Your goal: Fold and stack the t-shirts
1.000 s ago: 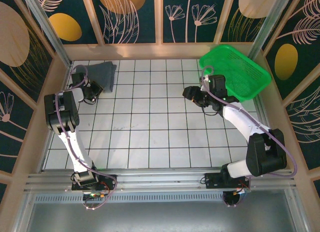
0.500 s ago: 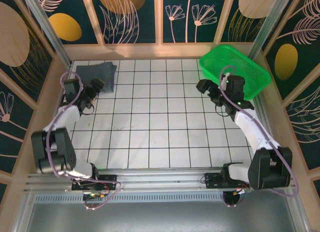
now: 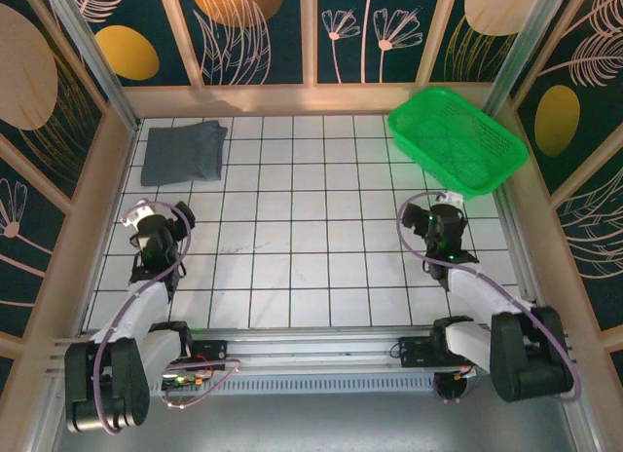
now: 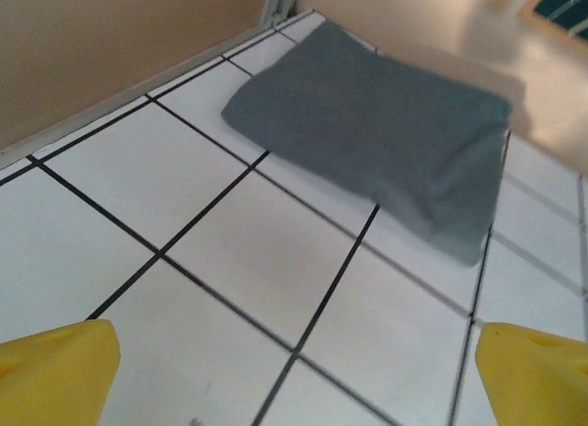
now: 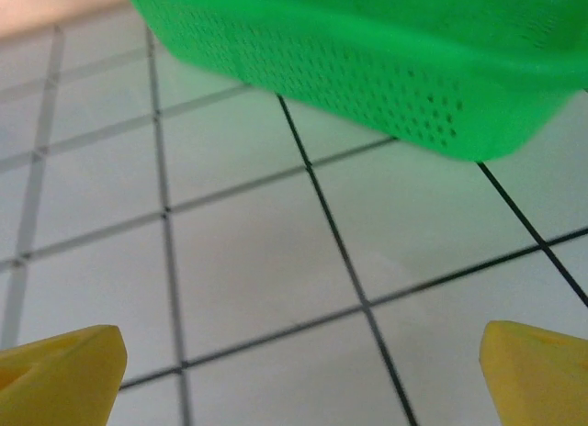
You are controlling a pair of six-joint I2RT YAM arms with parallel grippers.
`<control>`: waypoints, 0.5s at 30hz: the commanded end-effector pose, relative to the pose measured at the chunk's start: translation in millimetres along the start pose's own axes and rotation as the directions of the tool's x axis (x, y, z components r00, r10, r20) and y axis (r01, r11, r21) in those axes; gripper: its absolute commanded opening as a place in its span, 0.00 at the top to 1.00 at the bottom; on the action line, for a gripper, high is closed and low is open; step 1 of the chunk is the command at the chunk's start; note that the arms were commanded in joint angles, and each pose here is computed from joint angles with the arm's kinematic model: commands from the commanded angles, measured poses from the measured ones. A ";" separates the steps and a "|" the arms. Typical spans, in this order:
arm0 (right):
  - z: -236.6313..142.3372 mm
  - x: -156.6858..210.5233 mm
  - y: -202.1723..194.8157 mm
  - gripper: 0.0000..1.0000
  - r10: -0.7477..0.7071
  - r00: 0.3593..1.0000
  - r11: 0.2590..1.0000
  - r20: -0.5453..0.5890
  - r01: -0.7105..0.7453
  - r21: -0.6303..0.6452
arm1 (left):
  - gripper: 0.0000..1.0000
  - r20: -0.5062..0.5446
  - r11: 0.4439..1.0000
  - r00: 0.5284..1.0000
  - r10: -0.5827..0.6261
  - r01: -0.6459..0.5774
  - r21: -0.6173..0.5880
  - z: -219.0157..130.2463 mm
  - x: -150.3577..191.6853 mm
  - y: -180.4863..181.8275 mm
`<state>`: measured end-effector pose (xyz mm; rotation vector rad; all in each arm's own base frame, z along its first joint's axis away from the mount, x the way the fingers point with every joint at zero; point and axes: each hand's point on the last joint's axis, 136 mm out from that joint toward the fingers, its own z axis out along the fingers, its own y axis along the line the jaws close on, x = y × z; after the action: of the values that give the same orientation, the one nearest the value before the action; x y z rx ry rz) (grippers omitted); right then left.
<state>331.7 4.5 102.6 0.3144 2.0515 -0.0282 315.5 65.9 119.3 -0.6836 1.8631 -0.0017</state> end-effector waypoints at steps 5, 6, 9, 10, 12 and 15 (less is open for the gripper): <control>20.6 -28.9 0.2 0.01 -0.060 0.979 0.998 0.197 0.062 -0.004 | 0.01 0.156 0.989 0.980 0.122 -0.132 0.060 21.7 -18.2 -17.7; 24.7 -35.6 8.9 0.01 -0.071 0.972 0.996 0.222 0.081 -0.039 | 0.01 0.157 0.987 0.978 0.139 -0.150 0.062 27.3 -18.9 -20.4; 37.5 -44.8 17.8 0.01 -0.104 0.963 0.990 0.249 0.125 -0.070 | 0.01 0.203 0.977 0.965 0.166 -0.189 0.100 37.5 -28.5 -34.5; 39.8 -46.5 17.3 0.01 -0.125 0.959 0.987 0.254 0.147 -0.071 | 0.01 0.228 0.977 0.962 0.151 -0.181 0.115 38.0 -32.9 -38.0; 33.2 -52.7 14.5 0.01 -0.130 0.937 0.982 0.324 0.166 -0.087 | 0.01 0.250 0.962 0.950 0.188 -0.229 0.147 41.8 -33.0 -46.8; 24.1 -45.1 -4.0 0.01 -0.037 0.930 0.987 0.367 0.092 -0.134 | 0.01 0.286 0.938 0.936 0.206 -0.272 0.215 31.9 -28.2 -56.2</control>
<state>375.2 -8.4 101.9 0.1550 1.8500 -0.0466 366.5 56.6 105.7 -0.3999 1.8125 0.0555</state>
